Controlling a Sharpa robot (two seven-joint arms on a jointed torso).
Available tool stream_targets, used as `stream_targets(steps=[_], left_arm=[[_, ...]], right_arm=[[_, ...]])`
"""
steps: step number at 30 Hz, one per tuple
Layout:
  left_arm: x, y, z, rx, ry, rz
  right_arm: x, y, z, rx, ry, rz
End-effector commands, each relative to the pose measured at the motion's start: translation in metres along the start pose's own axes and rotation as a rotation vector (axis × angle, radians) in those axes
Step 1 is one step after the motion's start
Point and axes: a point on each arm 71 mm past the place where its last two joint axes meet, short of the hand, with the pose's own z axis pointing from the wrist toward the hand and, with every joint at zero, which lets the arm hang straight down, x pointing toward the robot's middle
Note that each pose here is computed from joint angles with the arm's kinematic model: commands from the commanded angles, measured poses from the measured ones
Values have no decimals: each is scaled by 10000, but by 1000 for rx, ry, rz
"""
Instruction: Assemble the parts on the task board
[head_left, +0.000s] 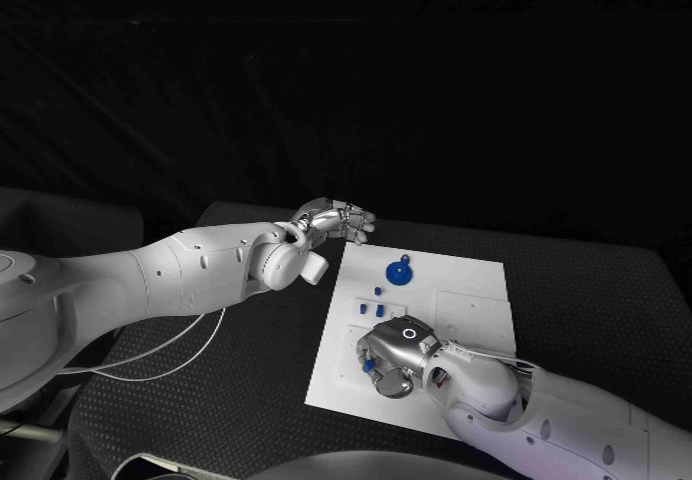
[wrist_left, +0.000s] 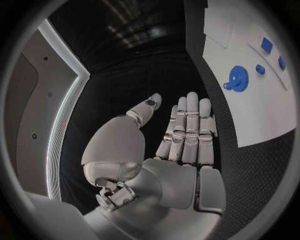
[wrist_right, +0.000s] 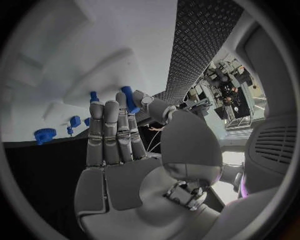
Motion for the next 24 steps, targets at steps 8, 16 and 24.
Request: stream_targets(steps=[8, 16, 24], left_arm=[[41, -13, 17, 8, 18, -12], [42, -13, 14, 7, 20, -13], [44, -12, 14, 6, 21, -14]], right_arm=[[63, 16, 9, -3, 44, -21], [113, 47, 52, 1, 69, -47], [146, 33, 46, 5, 81, -36]])
